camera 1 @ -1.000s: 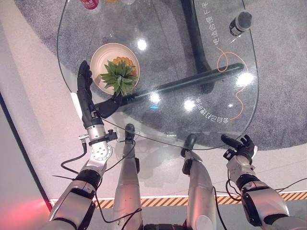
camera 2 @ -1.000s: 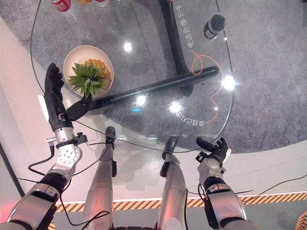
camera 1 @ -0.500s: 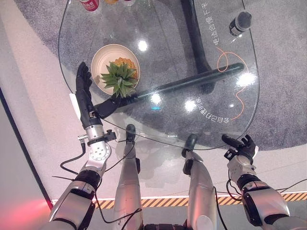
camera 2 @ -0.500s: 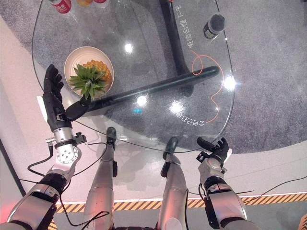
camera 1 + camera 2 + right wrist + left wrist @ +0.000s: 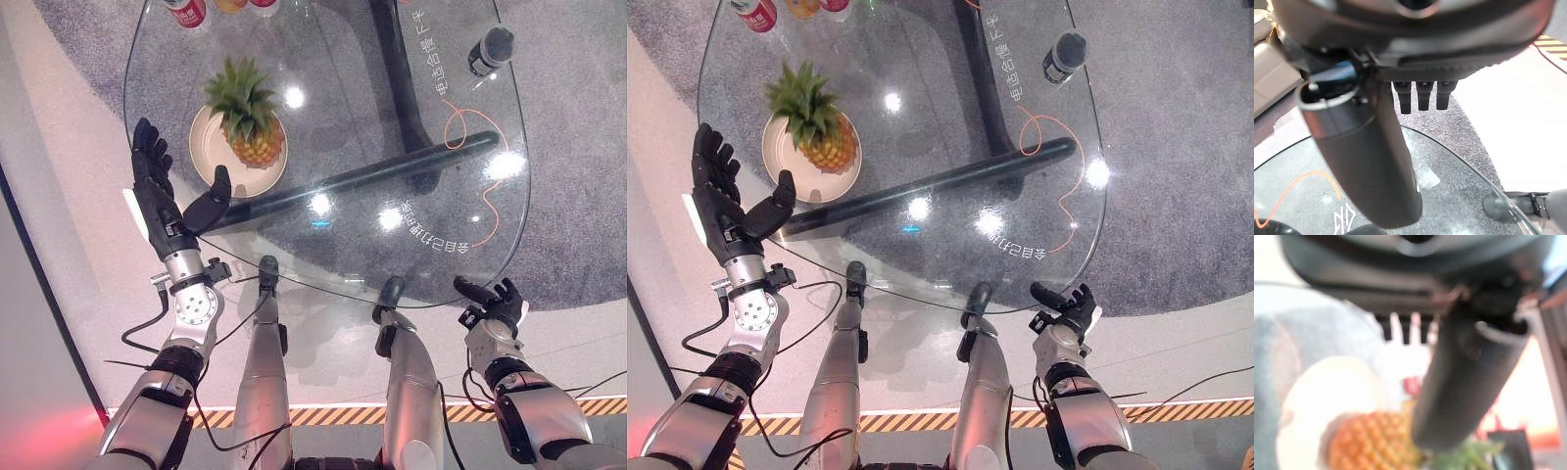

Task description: Pick up the fruit to the plate

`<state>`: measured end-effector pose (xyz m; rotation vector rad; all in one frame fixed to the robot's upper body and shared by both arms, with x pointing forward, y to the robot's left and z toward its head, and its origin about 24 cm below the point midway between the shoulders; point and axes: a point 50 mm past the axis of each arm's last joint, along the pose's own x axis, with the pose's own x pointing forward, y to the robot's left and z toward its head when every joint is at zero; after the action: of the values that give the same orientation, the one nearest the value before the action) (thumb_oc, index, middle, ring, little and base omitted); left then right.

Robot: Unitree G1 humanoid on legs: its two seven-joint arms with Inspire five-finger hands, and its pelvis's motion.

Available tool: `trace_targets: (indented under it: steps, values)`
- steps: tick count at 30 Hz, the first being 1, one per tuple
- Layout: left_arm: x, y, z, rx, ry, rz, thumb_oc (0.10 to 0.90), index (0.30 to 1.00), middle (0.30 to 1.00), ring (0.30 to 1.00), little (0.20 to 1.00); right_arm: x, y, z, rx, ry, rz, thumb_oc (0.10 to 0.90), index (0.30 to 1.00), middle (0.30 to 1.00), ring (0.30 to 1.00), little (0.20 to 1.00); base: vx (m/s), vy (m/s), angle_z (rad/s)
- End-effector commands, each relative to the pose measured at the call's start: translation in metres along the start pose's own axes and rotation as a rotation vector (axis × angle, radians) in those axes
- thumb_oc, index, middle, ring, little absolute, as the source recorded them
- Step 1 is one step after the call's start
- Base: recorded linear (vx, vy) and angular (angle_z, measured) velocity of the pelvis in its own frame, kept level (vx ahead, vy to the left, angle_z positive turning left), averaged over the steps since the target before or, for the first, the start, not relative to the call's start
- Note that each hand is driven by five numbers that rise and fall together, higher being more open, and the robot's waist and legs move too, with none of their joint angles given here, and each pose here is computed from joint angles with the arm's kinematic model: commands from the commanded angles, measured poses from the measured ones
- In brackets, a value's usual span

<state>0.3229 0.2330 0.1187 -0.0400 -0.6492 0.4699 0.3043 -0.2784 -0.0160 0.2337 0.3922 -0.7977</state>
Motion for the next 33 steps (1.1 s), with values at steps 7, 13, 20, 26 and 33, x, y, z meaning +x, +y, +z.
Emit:
trace_targets:
  steps: [7,13,20,26,33]
  values:
    - [0.028,-0.013,0.044,-0.186,-0.220,0.030,0.800,0.900,0.900,0.900,0.900,0.011,-0.048,0.007,-0.050,-0.049,-0.126,0.800,0.900,0.900,0.900,0.900,0.00,0.000,0.00]
    - [0.028,-0.017,0.044,-0.174,-0.217,0.014,0.800,0.900,0.900,0.900,0.900,0.010,-0.047,0.007,-0.048,-0.046,-0.128,0.800,0.900,0.900,0.900,0.900,0.00,0.000,0.00]
    - [0.022,-0.007,0.031,-0.102,-0.150,0.045,0.800,0.900,0.900,0.900,0.900,0.010,-0.051,0.002,-0.056,-0.036,-0.131,0.800,0.900,0.900,0.900,0.900,0.00,0.000,0.00]
    - [0.012,0.021,0.005,-0.053,0.050,0.108,0.800,0.900,0.900,0.900,0.900,0.009,-0.065,-0.007,-0.070,-0.028,-0.146,0.800,0.900,0.900,0.900,0.900,0.00,0.000,0.00]
    - [-0.018,0.062,-0.031,0.041,0.314,0.144,0.800,0.900,0.900,0.900,0.900,0.004,-0.087,-0.032,-0.146,0.046,-0.133,0.800,0.900,0.900,0.900,0.900,0.00,0.008,-0.01]
